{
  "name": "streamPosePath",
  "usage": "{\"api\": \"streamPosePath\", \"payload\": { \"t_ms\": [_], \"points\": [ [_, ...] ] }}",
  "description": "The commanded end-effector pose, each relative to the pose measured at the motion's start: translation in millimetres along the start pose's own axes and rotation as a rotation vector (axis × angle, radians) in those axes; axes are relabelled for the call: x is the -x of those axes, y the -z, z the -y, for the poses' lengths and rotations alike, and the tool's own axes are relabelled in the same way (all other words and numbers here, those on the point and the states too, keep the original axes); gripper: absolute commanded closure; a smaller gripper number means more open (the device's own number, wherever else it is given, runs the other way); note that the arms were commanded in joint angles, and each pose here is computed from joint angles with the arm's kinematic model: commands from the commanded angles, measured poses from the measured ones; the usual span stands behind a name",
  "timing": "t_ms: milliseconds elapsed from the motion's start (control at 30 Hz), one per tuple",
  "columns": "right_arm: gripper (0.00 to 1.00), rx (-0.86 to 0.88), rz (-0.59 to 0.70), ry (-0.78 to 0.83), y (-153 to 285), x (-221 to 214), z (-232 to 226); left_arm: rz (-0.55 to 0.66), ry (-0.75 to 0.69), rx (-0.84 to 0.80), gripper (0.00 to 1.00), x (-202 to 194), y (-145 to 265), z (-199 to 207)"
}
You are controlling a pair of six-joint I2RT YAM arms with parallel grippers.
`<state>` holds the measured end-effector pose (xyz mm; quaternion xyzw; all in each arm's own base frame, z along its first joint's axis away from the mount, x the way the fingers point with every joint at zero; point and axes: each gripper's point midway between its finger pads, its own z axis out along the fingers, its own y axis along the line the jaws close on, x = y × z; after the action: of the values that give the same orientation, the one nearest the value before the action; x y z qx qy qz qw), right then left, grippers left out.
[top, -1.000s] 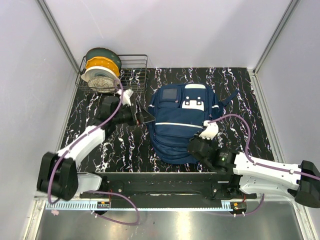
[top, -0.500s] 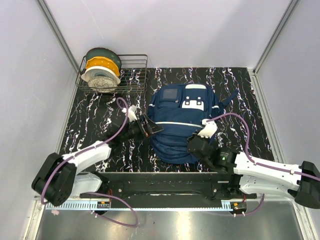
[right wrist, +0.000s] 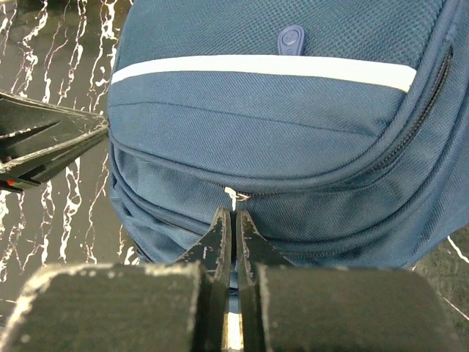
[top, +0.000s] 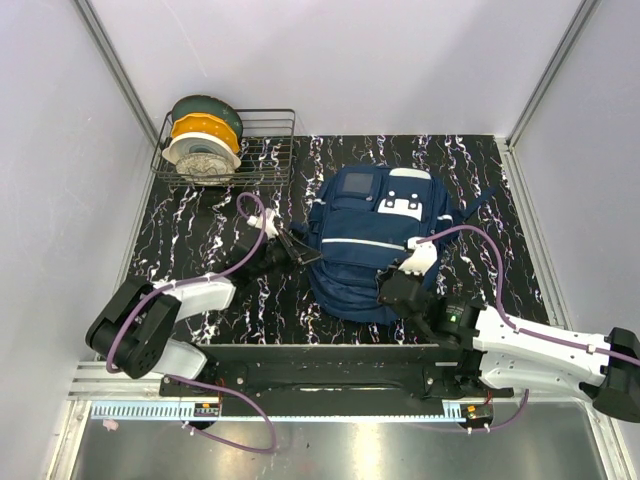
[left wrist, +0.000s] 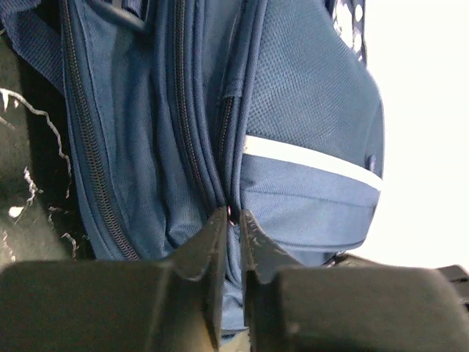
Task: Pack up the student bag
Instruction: Zip the student bag at the center of the board.
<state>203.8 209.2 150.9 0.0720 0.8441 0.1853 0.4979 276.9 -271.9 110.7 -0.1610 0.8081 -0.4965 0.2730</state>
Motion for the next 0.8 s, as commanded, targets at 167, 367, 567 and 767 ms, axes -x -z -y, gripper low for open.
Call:
{"api": "streamPosePath", "payload": {
  "t_ms": [167,367,567,767],
  "points": [
    [1.00,0.076,-0.003,-0.007,6.7,5.9,-16.0,0.089,-0.154,-0.178,1.00,54.5,-0.2,68.0],
    [1.00,0.061,0.010,-0.003,8.7,8.8,-9.6,0.051,-0.186,-0.170,0.82,61.6,2.4,65.2],
    [1.00,0.049,0.015,-0.023,7.3,8.7,-8.5,-0.049,-0.166,-0.197,0.43,36.1,-3.7,64.2],
    [1.00,0.051,0.021,-0.022,7.8,11.1,-9.6,-0.069,-0.128,-0.178,0.36,17.9,-16.3,59.9]
  ]
}}
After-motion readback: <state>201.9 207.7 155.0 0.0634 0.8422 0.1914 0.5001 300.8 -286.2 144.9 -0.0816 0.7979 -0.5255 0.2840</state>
